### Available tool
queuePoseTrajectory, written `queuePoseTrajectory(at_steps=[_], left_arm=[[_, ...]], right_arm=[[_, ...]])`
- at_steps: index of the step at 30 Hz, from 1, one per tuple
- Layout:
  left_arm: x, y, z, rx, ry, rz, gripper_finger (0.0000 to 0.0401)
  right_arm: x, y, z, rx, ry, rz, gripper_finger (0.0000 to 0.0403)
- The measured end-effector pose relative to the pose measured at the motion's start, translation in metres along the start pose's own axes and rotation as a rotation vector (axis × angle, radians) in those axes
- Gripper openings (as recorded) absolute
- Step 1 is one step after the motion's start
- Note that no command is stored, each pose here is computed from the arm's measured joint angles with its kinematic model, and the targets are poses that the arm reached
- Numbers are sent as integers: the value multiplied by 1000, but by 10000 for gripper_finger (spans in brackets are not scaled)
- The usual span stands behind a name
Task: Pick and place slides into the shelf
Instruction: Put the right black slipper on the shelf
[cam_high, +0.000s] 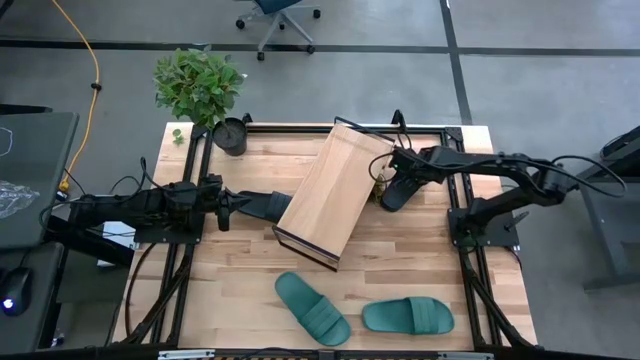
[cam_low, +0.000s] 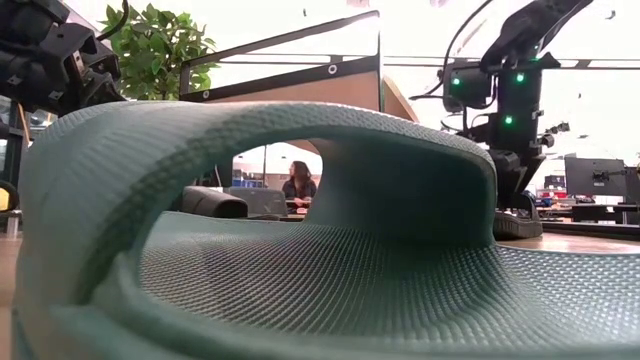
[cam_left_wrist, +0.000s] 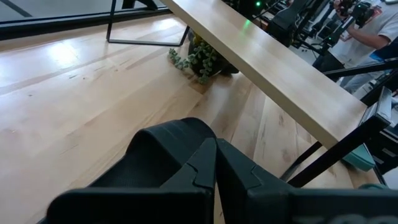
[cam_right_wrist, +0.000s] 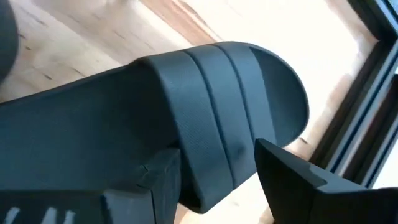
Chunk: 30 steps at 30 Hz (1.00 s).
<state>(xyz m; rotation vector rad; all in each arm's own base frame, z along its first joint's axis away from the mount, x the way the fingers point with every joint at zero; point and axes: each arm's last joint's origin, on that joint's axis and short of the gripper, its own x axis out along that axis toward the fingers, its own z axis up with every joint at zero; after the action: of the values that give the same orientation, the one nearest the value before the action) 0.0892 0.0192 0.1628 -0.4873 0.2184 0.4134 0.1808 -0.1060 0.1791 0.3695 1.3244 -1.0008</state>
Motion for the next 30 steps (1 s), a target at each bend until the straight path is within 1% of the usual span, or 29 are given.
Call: queuePoseTrajectory(at_steps=[6,10,13,21,30], left_arm=[[0,0,0,-1,0,0,1],[0,0,0,-1,-1,0,1],[0,0,0,-1,-1,0,1],[0,0,0,0,0,0,1],[0,0,0,-1,-1,0,1]], right_arm=[[0,-1,0,6,-14,-47,188],[1,-2,0,8,-14,-49,183],[2,-4,1,21,-5,-42,164],[4,-10,3,48,14,-27,94],[4,-10,3,47,20,-15,46]])
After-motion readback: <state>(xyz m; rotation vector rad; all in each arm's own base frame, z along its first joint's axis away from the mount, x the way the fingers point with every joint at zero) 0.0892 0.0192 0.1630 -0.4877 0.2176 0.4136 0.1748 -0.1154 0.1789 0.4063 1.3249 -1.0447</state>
